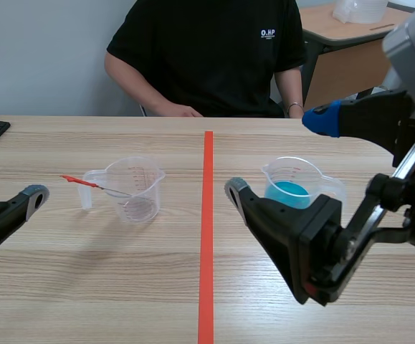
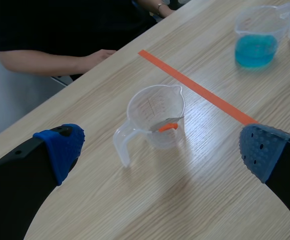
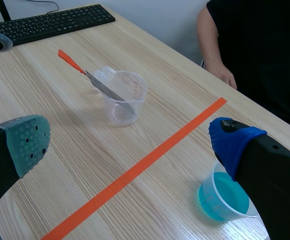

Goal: Do the redox reaction experiment.
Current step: 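Return to the home posture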

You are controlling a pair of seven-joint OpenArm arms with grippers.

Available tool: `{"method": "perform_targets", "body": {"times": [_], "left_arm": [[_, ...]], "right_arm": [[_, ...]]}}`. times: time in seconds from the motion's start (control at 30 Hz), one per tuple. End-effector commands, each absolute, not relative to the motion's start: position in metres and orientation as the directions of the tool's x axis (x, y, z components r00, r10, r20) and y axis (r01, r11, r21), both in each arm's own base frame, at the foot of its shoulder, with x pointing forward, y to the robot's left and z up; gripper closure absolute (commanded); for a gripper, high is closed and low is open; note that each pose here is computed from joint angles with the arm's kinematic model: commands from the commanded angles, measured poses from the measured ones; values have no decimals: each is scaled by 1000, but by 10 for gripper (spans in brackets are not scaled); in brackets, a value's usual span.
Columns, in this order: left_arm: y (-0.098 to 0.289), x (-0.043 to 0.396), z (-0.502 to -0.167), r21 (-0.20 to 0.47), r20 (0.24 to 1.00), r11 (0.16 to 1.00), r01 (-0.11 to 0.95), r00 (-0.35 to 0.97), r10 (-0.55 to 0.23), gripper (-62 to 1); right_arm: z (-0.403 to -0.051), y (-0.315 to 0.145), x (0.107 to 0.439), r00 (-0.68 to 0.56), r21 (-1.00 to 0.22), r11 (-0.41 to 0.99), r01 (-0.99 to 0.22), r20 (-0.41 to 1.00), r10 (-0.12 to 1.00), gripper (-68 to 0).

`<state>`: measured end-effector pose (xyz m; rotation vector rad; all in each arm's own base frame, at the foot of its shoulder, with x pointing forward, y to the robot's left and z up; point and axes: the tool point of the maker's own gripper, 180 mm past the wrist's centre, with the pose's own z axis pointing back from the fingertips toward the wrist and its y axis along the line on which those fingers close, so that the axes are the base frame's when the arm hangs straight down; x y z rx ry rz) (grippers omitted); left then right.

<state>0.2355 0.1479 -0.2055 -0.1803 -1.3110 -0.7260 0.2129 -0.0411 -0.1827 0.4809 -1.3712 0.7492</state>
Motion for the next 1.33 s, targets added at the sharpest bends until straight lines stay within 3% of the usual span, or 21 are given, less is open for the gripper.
{"method": "perform_targets", "body": {"times": [0.0,0.27,1.3], "left_arm": [[139,233,-200,272,928,757,594,46,-369,-623],[132,232,-198,246,943,766,594,36,-331,-623],[133,232,-199,242,944,770,591,40,-328,-623]], "right_arm": [[-175,-41,216,-4,-130,684,-718,983,183,-679],[-174,-41,216,-4,-130,684,-718,983,182,-679],[-174,-41,216,-3,-127,686,-717,984,179,-679]]}}
